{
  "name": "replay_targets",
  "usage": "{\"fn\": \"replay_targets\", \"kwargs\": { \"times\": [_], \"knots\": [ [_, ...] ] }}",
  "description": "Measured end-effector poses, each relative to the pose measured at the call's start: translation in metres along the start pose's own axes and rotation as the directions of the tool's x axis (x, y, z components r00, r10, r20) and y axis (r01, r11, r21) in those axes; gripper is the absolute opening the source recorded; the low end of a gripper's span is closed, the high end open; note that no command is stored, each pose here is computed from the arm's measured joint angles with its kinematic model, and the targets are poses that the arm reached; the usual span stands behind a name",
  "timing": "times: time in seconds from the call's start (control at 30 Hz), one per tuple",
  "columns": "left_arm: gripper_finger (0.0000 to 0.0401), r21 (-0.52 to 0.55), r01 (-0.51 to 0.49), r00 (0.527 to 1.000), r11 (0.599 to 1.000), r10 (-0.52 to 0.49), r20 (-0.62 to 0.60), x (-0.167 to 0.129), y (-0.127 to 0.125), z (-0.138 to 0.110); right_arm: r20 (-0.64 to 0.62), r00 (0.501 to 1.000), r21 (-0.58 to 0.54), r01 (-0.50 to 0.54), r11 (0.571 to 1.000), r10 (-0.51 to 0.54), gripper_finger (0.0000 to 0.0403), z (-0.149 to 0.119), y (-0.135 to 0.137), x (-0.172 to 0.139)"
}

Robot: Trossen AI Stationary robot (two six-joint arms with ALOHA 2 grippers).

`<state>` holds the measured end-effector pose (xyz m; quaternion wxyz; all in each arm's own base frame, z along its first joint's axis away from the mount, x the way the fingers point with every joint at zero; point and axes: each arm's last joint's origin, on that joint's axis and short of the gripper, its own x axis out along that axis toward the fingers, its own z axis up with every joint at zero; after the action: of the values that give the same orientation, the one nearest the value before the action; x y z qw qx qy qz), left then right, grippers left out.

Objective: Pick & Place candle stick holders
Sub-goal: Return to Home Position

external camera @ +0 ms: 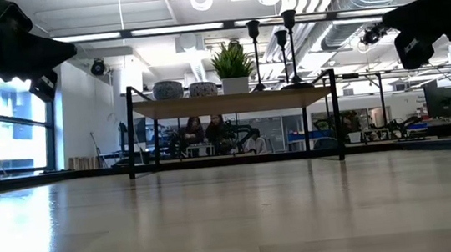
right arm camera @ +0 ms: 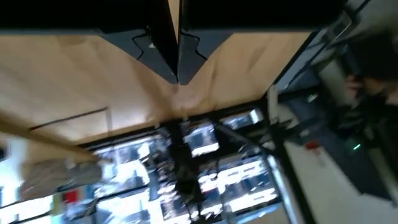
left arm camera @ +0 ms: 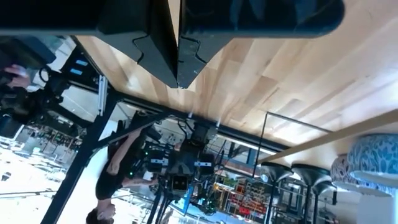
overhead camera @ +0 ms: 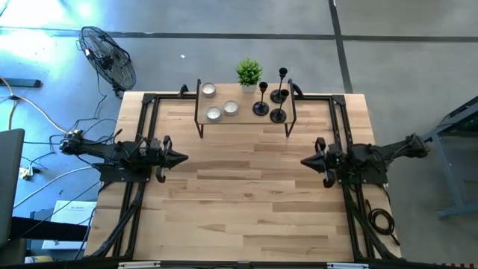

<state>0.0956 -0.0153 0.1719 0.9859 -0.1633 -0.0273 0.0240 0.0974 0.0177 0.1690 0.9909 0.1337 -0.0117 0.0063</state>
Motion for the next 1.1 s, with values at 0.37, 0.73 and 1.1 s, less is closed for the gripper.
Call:
{"fn": "replay_targets", "kwargs": {
  "times": [0.37, 0.73, 1.1],
  "knots": [
    [0.0, 0.008, 0.007, 1.0, 1.0, -0.007, -0.002, 0.0, 0.0, 0.0, -0.102, 0.99, -0.02, -0.097, 0.995, 0.095, 0.0, -0.007, 0.002, 0.003],
    [0.0, -0.03, 0.007, 1.0, 1.0, -0.007, -0.002, 0.0, 0.0, 0.0, -0.24, 0.969, -0.091, -0.078, 0.993, 0.054, 0.0, 0.0, 0.003, -0.003],
    [0.0, -0.031, 0.009, 1.0, 0.999, -0.009, -0.003, 0.0, 0.0, 0.0, -0.062, 0.988, -0.062, -0.147, 0.987, 0.143, 0.0, 0.014, 0.007, -0.007]
  ]
}}
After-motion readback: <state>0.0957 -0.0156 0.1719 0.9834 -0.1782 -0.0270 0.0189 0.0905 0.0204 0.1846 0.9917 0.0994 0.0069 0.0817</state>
